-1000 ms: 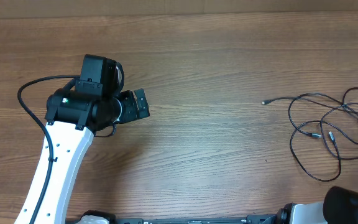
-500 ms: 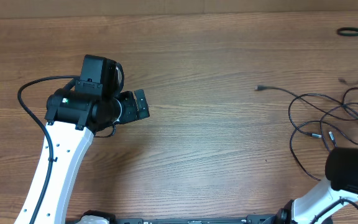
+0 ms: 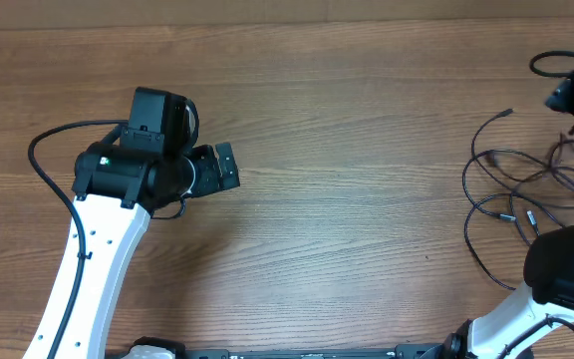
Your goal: Untangle cables
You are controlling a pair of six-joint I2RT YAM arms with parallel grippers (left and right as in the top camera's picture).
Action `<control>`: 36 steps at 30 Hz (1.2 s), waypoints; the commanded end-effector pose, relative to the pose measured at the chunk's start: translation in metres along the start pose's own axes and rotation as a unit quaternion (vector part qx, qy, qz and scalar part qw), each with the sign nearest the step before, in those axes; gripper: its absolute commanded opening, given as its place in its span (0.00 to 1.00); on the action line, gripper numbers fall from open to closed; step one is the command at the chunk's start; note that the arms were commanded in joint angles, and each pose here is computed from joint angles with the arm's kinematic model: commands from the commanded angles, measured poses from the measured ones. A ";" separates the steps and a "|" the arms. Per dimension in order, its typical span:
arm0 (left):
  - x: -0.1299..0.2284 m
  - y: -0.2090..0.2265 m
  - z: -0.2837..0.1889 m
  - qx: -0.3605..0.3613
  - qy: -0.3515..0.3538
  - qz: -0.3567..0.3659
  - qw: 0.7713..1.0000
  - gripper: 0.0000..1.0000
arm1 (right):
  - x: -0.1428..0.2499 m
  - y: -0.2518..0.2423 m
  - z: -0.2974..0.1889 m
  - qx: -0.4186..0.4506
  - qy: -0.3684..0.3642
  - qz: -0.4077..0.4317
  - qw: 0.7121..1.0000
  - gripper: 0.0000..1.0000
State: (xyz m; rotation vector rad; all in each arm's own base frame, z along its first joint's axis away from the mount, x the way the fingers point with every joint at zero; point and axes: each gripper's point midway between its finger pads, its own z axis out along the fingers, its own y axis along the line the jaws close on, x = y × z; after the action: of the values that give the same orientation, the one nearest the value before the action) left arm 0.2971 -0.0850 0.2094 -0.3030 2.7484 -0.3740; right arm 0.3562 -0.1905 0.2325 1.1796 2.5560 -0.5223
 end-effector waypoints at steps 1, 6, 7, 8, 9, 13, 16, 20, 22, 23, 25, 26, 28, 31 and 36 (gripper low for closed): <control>-0.013 0.003 0.000 -0.014 -0.027 0.034 0.999 1.00 | 0.021 0.040 -0.013 -0.133 0.050 -0.065 0.988 0.95; -0.037 0.005 -0.003 -0.033 -0.080 0.073 0.994 1.00 | 0.055 0.084 -0.038 -0.267 0.098 -0.164 0.945 0.98; -0.040 0.009 -0.003 -0.045 -0.088 0.079 0.992 1.00 | 0.061 0.087 -0.042 -0.266 0.101 -0.172 0.943 1.00; -0.042 0.012 -0.004 -0.058 -0.092 0.082 0.991 1.00 | 0.066 0.090 -0.045 -0.267 0.103 -0.181 0.941 1.00; -0.042 0.020 -0.005 -0.080 -0.094 0.082 0.989 1.00 | 0.072 0.096 -0.051 -0.270 0.104 -0.195 0.937 1.00; -0.020 0.051 -0.009 -0.156 -0.050 0.070 0.984 1.00 | 0.100 0.113 -0.074 -0.272 0.099 -0.249 0.924 1.00; 0.009 0.072 -0.014 -0.202 0.005 0.055 0.978 1.00 | 0.124 0.118 -0.093 -0.258 0.094 -0.289 0.917 1.00; 0.042 0.093 -0.026 -0.250 0.064 0.013 0.966 1.00 | 0.148 0.118 -0.119 -0.248 0.078 -0.311 0.914 1.00; 0.055 0.098 -0.032 -0.263 0.089 0.005 0.961 1.00 | 0.156 0.115 -0.134 -0.260 0.064 -0.314 0.911 1.00; 0.059 0.100 -0.034 -0.267 0.097 0.001 0.959 1.00 | 0.159 0.113 -0.140 -0.266 0.057 -0.311 0.911 1.00; 0.067 0.102 -0.039 -0.273 0.109 -0.004 0.956 1.00 | 0.166 0.103 -0.151 -0.280 0.040 -0.309 0.908 1.00; 0.069 0.102 -0.041 -0.270 0.111 -0.005 0.956 0.99 | 0.168 0.099 -0.154 -0.285 0.033 -0.303 0.909 1.00; 0.073 0.100 -0.047 -0.261 0.104 -0.006 0.960 0.99 | 0.173 0.088 -0.158 -0.297 0.016 -0.295 0.908 1.00; 0.074 0.097 -0.067 -0.232 0.047 -0.009 0.972 1.00 | 0.188 0.066 -0.158 -0.327 -0.031 -0.281 0.902 1.00; 0.076 0.093 -0.097 -0.172 -0.072 -0.012 0.982 1.00 | 0.205 0.043 -0.155 -0.373 -0.104 -0.256 0.886 1.00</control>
State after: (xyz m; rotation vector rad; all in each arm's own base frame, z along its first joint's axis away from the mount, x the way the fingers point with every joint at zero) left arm 0.1904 0.0009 0.2281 -0.4124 2.8072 0.1967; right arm 0.2646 0.0444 0.2868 0.1607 2.5398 0.2385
